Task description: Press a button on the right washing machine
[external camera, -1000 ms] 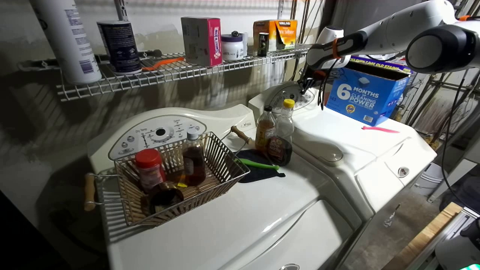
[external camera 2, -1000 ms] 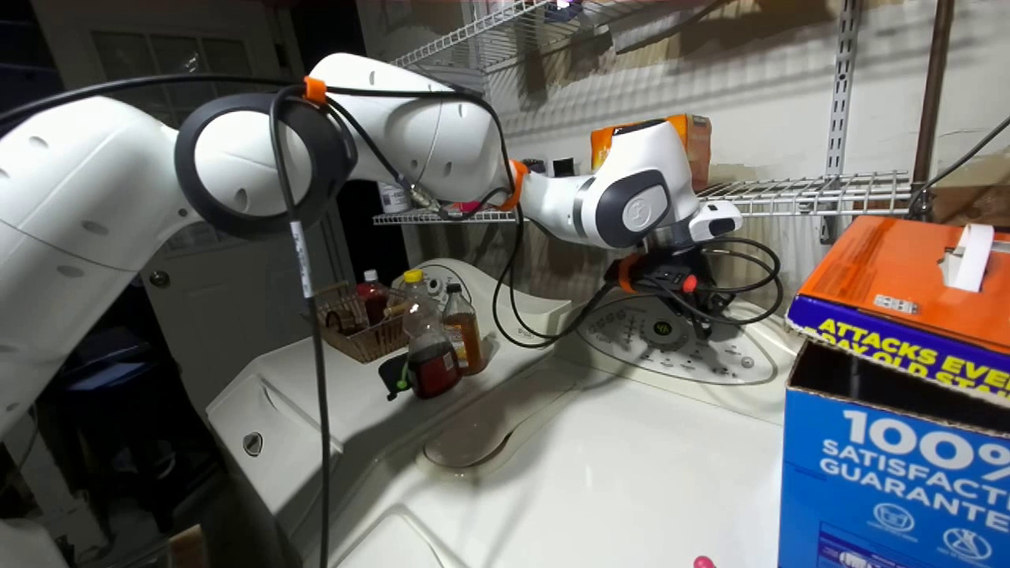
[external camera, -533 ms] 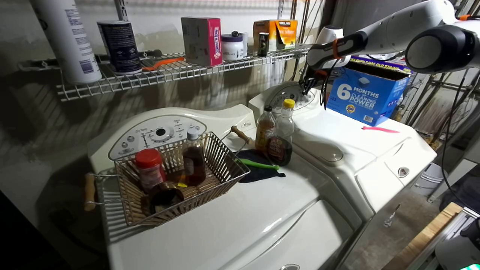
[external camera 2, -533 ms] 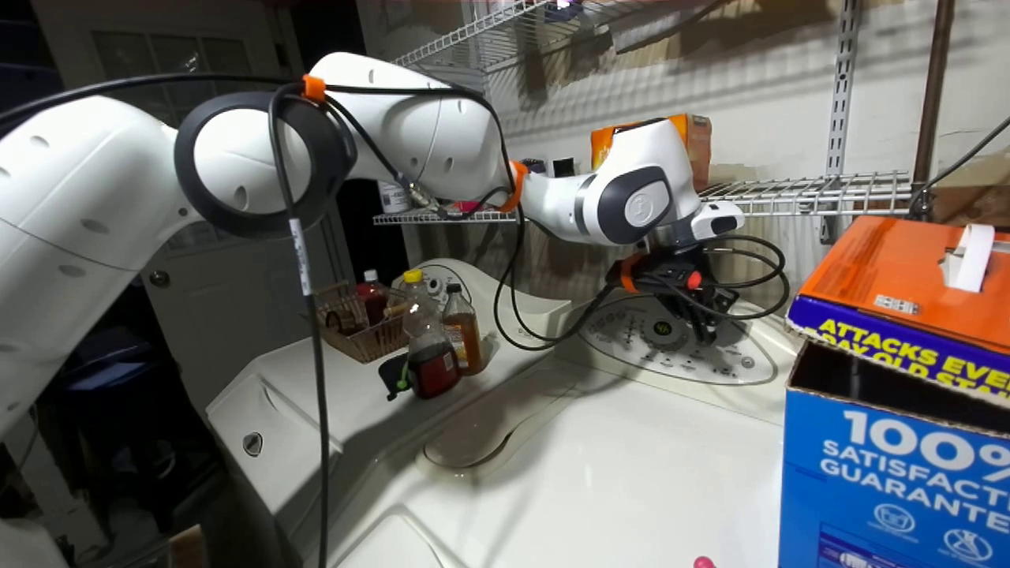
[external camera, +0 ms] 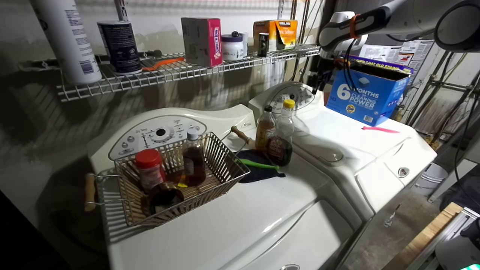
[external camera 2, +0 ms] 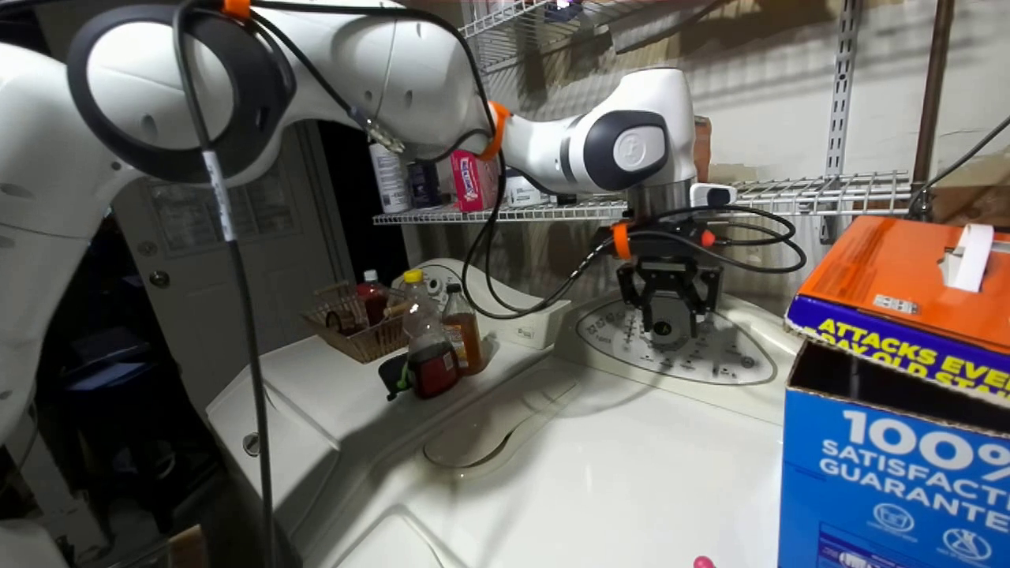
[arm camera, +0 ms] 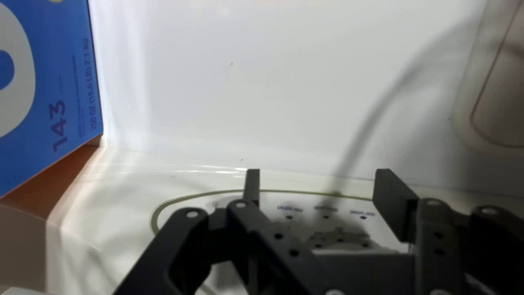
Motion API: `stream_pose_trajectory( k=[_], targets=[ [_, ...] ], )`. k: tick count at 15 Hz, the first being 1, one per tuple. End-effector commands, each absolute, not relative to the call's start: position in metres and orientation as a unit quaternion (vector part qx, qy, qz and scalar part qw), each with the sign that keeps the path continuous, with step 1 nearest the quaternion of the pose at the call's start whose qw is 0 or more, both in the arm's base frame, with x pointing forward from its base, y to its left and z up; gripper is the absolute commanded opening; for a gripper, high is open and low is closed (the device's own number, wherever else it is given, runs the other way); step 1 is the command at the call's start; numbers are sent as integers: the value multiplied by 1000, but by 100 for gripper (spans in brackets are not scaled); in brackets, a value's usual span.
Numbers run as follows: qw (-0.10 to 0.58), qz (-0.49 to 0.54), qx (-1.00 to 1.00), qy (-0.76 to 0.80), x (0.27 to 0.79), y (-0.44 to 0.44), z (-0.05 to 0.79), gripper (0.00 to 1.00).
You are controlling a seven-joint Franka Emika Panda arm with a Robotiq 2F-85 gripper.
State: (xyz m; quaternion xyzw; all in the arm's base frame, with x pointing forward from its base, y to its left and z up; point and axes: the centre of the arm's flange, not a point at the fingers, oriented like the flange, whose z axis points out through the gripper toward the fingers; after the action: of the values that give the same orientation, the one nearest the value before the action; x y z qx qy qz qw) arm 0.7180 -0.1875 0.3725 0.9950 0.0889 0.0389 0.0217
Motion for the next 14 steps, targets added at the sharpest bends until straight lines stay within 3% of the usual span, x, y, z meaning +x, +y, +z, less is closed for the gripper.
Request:
stream_pose_trajectory(
  k=[1, 5, 12, 13, 14],
  targets=[
    [-13, -28, 992, 121, 671, -156, 403, 99],
    [-33, -64, 992, 100, 640, -142, 426, 100],
    [-43, -41, 998, 11, 572, -134, 462, 100],
    [-34, -58, 997, 33, 613, -144, 455, 100],
    [-34, -56, 997, 31, 607, -144, 461, 100]
  ],
)
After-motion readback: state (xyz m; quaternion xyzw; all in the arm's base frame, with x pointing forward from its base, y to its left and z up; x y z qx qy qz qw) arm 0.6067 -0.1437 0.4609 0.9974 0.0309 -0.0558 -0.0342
